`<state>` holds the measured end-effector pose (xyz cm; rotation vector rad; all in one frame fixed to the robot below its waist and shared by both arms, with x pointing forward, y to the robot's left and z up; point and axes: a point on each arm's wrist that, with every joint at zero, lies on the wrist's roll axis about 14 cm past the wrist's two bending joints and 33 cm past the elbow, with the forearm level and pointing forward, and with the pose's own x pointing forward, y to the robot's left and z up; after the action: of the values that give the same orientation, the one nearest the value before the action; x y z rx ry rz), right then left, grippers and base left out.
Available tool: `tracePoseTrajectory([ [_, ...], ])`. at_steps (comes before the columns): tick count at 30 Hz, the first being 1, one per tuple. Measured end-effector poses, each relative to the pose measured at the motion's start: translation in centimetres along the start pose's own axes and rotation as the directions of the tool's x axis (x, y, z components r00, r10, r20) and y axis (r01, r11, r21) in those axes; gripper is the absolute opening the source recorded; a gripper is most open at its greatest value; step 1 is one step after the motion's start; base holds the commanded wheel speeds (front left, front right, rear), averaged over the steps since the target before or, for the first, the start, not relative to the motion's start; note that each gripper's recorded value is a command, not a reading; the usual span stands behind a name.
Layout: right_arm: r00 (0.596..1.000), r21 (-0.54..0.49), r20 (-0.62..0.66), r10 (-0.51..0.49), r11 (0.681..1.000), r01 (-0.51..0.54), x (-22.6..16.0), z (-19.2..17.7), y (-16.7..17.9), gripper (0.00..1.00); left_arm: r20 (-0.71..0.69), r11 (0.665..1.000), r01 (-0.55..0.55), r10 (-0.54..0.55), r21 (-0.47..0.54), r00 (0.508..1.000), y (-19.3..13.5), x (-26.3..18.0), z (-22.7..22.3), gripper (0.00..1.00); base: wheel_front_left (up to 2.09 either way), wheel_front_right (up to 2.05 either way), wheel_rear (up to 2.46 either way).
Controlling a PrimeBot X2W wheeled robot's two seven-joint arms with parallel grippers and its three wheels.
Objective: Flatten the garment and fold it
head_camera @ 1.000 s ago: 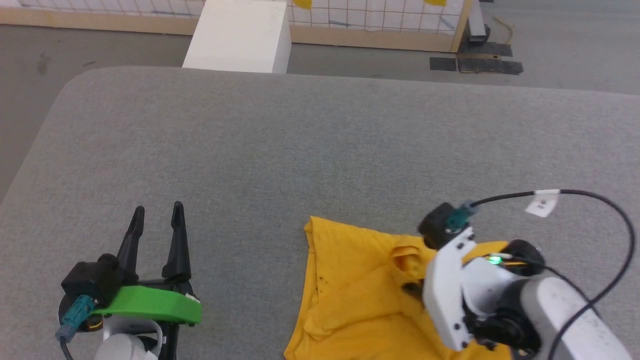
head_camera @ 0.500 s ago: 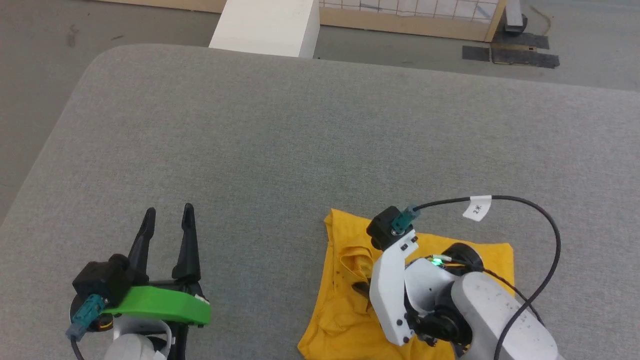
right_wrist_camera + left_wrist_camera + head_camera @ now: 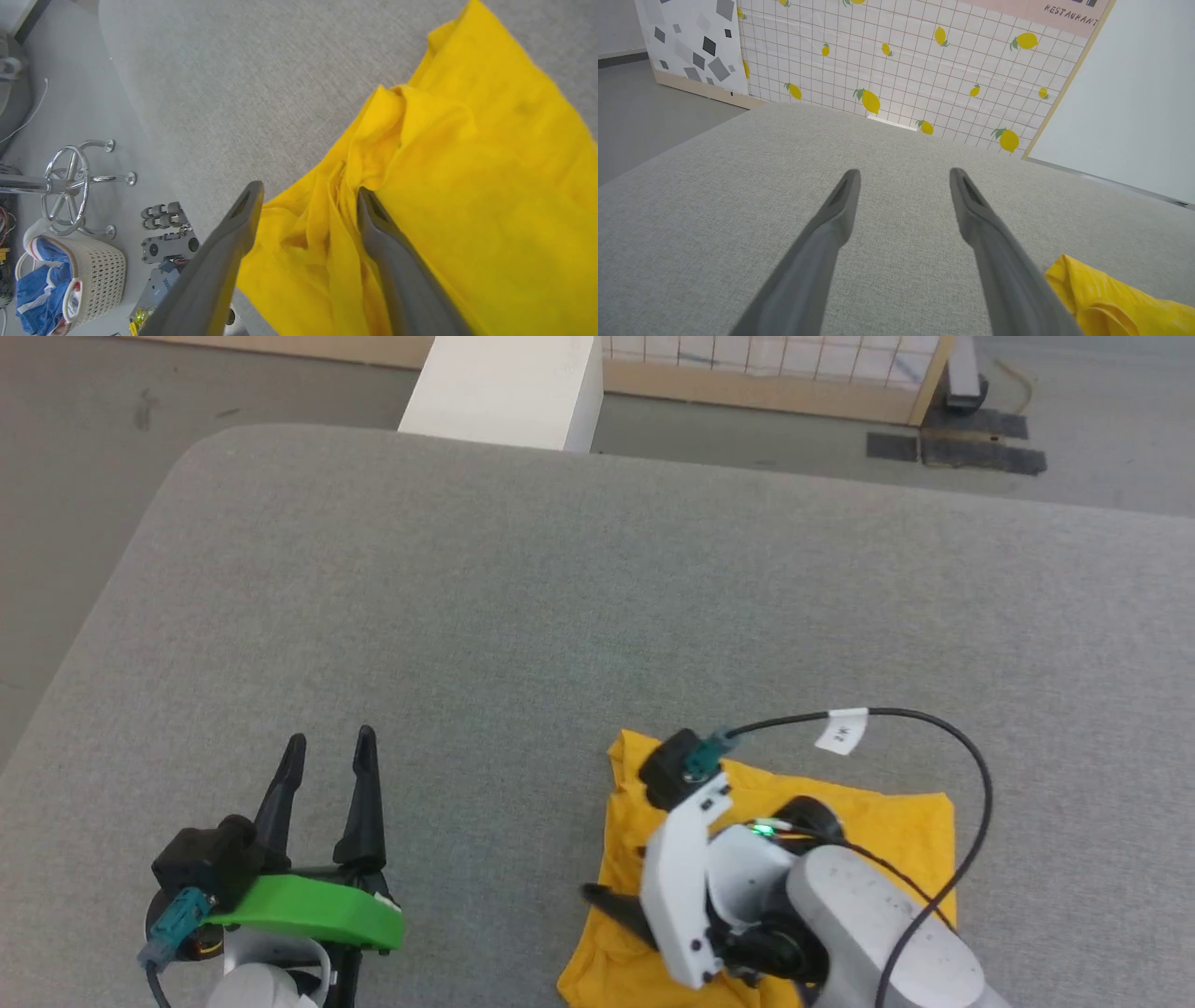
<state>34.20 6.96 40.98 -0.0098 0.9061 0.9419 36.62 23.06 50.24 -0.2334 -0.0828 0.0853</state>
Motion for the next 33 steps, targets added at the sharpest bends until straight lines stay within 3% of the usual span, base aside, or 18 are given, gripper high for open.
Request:
tracePoseTrajectory([
  [4,0.992,-0.015,0.106,0.072,0.997,-0.071,-1.2,2.8,2.6,1.0,0.016,1.0,0.02,-0.02,-0.003,1.0,-0.6,0.0,0.5,1.0,0.0,0.0,0.0],
  [8,0.958,-0.035,0.276,0.074,0.997,-0.067,-3.7,6.4,3.2,1.0,0.025,0.999,0.045,-0.045,-0.005,0.999,-1.3,0.2,0.8,1.0,0.0,0.0,0.0],
  [12,0.875,-0.046,0.482,-0.055,0.995,0.088,-8.0,10.0,-0.2,1.0,0.047,0.998,0.061,-0.061,0.011,0.997,-2.1,0.5,1.5,1.0,0.0,0.0,0.0],
  [16,0.763,0.017,0.605,-0.227,0.962,0.274,-12.9,10.7,-4.7,1.0,0.064,0.996,0.088,-0.09,0.033,0.994,-3.3,0.9,2.0,1.0,0.0,0.0,0.0],
  [21,0.716,0.143,0.554,-0.426,0.895,0.422,-15.8,5.9,-8.8,1.0,0.083,0.991,0.121,-0.126,0.054,0.989,-4.8,1.5,2.5,1.0,0.0,0.0,0.0],
  [27,0.745,0.248,0.333,-0.578,0.816,0.522,-15.8,-2.3,-11.3,1.0,0.072,0.989,0.14,-0.143,0.052,0.987,-5.7,2.0,1.9,1.0,0.0,0.0,0.0],
  [33,0.78,0.263,0.153,-0.607,0.786,0.56,-14.5,-6.7,-11.8,1.0,0.05,0.99,0.13,-0.133,0.05,0.99,-5.4,2.1,1.1,1.0,0.0,0.0,0.0],
])
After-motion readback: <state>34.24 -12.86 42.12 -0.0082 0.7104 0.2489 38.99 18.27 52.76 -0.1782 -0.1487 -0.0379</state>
